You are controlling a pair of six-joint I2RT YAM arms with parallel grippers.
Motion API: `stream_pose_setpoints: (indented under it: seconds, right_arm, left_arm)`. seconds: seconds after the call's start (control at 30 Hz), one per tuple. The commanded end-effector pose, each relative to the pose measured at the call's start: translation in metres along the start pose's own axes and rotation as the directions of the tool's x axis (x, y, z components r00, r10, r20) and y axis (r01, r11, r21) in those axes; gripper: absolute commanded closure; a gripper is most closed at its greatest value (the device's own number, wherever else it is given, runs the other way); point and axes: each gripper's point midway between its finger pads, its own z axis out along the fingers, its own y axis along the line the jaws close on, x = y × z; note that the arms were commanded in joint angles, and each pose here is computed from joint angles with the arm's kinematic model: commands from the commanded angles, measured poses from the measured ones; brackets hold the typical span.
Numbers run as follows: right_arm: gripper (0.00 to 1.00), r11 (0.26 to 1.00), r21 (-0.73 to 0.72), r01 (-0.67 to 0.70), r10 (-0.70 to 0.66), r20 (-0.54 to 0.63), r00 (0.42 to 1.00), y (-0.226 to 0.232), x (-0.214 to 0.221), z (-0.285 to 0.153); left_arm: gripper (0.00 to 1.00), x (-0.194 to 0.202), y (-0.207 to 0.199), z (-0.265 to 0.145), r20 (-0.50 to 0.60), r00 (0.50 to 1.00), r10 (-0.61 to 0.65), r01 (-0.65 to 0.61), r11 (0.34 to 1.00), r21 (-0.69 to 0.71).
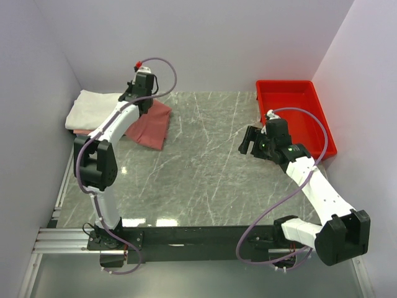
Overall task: Fold and stack the t-shirts
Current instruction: Neatly place the folded tshirt to the corner
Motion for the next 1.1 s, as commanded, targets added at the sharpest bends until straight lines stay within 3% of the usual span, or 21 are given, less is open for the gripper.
stream_pose_setpoints:
  seconds: [0.0, 0.23, 1.07]
  right_arm:
    - [0.10, 1.000, 0.020, 0.005, -0.005, 0.016, 1.000, -0.005, -0.005, 0.002]
    - [0.10, 1.000, 0.022, 0.002, -0.003, 0.015, 1.000, -0.005, -0.005, 0.003]
    - [0.10, 1.000, 0.024, -0.001, 0.001, -0.004, 1.000, -0.007, -0.001, 0.008]
  left_arm:
    - [0.99, -0.064, 0.041, -0.027, 0.136, 0.990, -0.035, 0.036, 0.999, -0.005]
    - [0.99, -0.089, 0.062, -0.043, 0.173, 0.985, -0.005, 0.008, 1.000, -0.018]
    - [0.99, -0.152, 0.114, -0.089, 0.304, 0.943, -0.134, 0.142, 0.990, -0.004]
